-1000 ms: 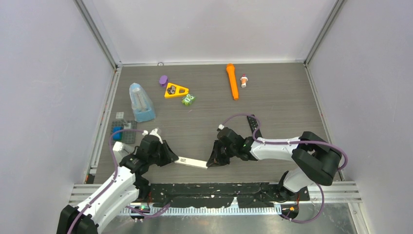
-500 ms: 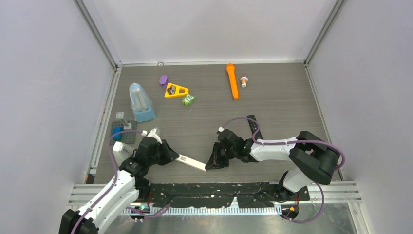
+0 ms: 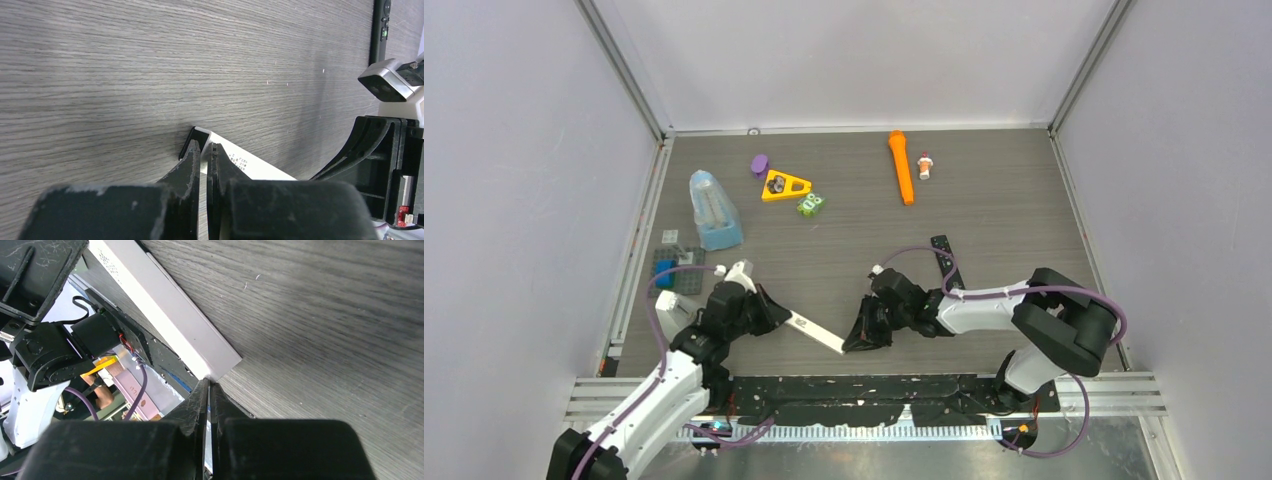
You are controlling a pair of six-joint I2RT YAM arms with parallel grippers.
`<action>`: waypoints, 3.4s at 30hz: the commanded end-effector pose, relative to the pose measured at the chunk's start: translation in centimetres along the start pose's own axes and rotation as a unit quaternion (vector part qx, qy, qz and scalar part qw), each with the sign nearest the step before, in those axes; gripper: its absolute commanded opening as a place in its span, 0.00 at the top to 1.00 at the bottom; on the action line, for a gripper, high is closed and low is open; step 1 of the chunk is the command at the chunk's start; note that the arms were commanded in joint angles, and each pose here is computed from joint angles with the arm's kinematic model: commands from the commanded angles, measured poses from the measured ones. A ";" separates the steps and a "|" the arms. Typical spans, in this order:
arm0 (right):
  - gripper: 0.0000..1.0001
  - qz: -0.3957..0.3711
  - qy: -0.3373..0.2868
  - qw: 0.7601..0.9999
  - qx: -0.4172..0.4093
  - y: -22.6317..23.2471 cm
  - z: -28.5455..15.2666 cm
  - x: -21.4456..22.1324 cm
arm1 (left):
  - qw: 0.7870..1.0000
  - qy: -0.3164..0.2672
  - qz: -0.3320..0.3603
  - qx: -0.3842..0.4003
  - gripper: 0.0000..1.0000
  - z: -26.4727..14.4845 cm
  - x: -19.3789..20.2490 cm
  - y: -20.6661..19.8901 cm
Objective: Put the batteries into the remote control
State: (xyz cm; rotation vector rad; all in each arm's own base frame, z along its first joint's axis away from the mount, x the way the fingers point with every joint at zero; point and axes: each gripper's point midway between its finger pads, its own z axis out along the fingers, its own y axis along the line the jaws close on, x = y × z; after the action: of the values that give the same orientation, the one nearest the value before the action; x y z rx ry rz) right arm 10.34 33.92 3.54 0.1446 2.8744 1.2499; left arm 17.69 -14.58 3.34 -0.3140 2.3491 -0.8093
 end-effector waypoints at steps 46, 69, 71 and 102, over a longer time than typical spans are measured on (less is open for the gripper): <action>0.76 -0.473 -0.155 0.833 0.241 3.0 0.8 -7.5 | 0.990 -0.116 0.078 -0.021 0.00 -19.6 -8.3 -7.6; 0.55 -0.217 -0.258 0.875 0.347 -8.1 -9.1 -20.2 | 0.987 -0.132 0.081 -0.044 0.00 -21.0 -8.0 -6.1; 0.38 -0.215 -0.262 0.875 0.345 -7.9 -9.4 -20.2 | 0.987 -0.134 0.082 -0.043 0.01 -21.0 -8.1 -6.1; 0.05 -0.119 -0.750 0.649 0.051 -3.7 -51.4 -2.2 | 0.945 -0.297 0.136 -0.029 0.01 -28.3 -11.4 -5.8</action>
State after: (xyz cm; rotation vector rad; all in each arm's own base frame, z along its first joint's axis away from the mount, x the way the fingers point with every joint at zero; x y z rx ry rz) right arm 11.05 -4.18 36.07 0.4539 1.3654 0.4657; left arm 8.52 -1.66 29.19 -0.2218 1.8463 -0.4552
